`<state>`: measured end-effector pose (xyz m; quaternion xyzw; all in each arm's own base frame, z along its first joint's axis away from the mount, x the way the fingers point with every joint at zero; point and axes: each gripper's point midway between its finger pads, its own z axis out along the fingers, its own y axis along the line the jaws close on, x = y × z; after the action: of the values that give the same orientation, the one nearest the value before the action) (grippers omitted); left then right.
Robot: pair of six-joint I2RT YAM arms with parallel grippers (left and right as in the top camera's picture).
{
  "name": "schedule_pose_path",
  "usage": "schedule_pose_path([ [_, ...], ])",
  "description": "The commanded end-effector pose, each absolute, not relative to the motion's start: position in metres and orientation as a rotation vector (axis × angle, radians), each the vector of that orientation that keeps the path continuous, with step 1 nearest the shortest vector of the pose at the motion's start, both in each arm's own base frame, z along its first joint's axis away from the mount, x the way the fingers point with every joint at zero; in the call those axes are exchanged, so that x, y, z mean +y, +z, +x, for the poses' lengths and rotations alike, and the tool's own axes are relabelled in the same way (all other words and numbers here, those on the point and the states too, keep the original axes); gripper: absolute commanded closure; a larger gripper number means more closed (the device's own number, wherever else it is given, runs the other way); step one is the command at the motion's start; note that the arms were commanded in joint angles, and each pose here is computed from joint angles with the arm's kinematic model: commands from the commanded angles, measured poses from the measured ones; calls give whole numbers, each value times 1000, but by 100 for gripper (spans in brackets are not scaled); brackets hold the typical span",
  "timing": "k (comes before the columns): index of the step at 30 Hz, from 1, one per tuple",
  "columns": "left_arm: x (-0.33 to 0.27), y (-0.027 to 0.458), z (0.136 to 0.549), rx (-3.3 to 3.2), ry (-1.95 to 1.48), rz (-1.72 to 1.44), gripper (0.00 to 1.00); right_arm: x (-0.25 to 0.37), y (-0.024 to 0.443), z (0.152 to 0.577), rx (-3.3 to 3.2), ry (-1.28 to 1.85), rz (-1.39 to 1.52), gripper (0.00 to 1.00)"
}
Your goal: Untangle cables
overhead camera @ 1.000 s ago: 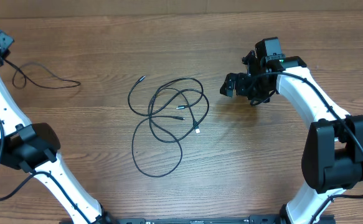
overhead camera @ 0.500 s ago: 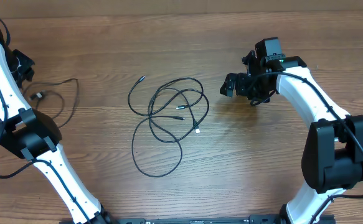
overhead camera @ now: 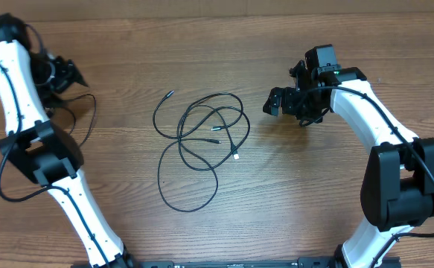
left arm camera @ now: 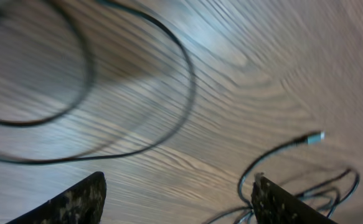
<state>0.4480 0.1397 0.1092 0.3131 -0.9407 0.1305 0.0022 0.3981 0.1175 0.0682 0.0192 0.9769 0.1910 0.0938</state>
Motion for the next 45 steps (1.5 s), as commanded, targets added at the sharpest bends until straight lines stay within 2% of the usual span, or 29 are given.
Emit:
schedule_pose_path([
  [1, 93, 97, 452, -2937, 491, 780, 25, 117, 76, 399, 2876, 555, 50, 0],
  [10, -21, 91, 456, -2948, 462, 408, 25, 117, 76, 399, 2875, 555, 50, 0],
  [14, -55, 93, 453, -2954, 454, 298, 30, 117, 76, 399, 2875, 555, 50, 0],
  [21, -104, 115, 445, -2994, 456, 173, 30, 117, 76, 399, 2876, 555, 50, 0],
  [26, -145, 131, 421, -2999, 425, 10, 31, 117, 76, 399, 2875, 555, 50, 0],
  [31, -146, 150, 383, -3022, 215, -77, 30, 117, 76, 399, 2875, 555, 50, 0],
  [35, -148, 156, 360, -3002, 187, -90, 29, 117, 76, 399, 2875, 555, 50, 0],
  [45, -174, 93, 343, -2936, 196, -150, 30, 117, 76, 399, 2875, 555, 50, 0],
])
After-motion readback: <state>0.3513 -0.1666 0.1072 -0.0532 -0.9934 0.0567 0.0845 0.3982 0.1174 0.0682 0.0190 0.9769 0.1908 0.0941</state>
